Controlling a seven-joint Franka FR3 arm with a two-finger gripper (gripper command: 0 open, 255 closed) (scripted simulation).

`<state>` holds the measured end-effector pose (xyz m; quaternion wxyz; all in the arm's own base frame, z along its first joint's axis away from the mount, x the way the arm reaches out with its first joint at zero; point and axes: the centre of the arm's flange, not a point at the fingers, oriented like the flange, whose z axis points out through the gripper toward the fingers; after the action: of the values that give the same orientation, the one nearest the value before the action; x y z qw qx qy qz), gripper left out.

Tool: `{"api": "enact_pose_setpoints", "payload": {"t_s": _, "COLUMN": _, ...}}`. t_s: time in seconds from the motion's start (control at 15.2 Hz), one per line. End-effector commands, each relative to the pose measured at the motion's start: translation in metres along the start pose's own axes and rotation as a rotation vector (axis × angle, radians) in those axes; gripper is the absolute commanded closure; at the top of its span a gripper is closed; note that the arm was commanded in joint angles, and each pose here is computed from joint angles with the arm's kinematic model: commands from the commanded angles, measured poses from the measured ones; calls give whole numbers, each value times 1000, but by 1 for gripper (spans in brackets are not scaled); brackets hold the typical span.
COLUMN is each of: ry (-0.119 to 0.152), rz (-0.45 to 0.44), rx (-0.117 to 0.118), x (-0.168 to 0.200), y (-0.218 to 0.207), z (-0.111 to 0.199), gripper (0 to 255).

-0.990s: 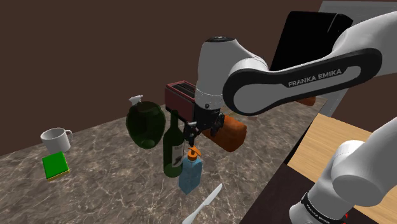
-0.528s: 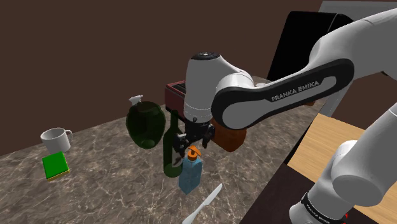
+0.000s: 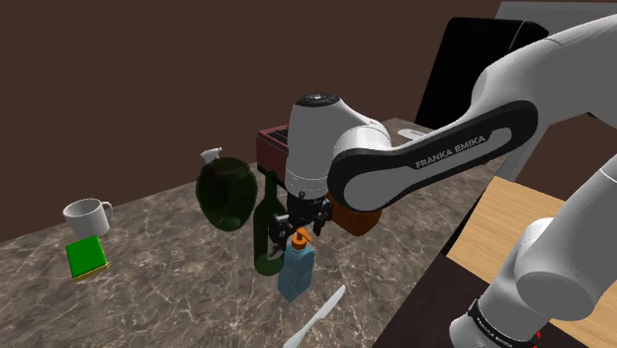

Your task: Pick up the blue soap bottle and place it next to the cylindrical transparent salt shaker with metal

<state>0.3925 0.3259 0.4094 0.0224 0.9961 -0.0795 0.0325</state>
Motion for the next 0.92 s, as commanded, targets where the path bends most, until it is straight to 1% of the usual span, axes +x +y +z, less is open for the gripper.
{"api": "enact_pose_setpoints", "payload": {"t_s": 0.0, "ry": 0, "rz": 0, "rx": 0, "x": 0, "y": 0, "z": 0, "gripper": 0}}
{"api": "enact_pose_setpoints", "payload": {"t_s": 0.13, "ry": 0, "rz": 0, "rx": 0, "x": 0, "y": 0, "z": 0, "gripper": 0}}
{"api": "enact_pose_setpoints", "payload": {"t_s": 0.2, "ry": 0, "rz": 0, "rx": 0, "x": 0, "y": 0, "z": 0, "gripper": 255}}
{"api": "enact_pose_setpoints", "payload": {"t_s": 0.79, "ry": 0, "rz": 0, "rx": 0, "x": 0, "y": 0, "z": 0, "gripper": 255}}
{"api": "enact_pose_setpoints", "payload": {"t_s": 0.86, "ry": 0, "rz": 0, "rx": 0, "x": 0, "y": 0, "z": -5, "gripper": 255}}
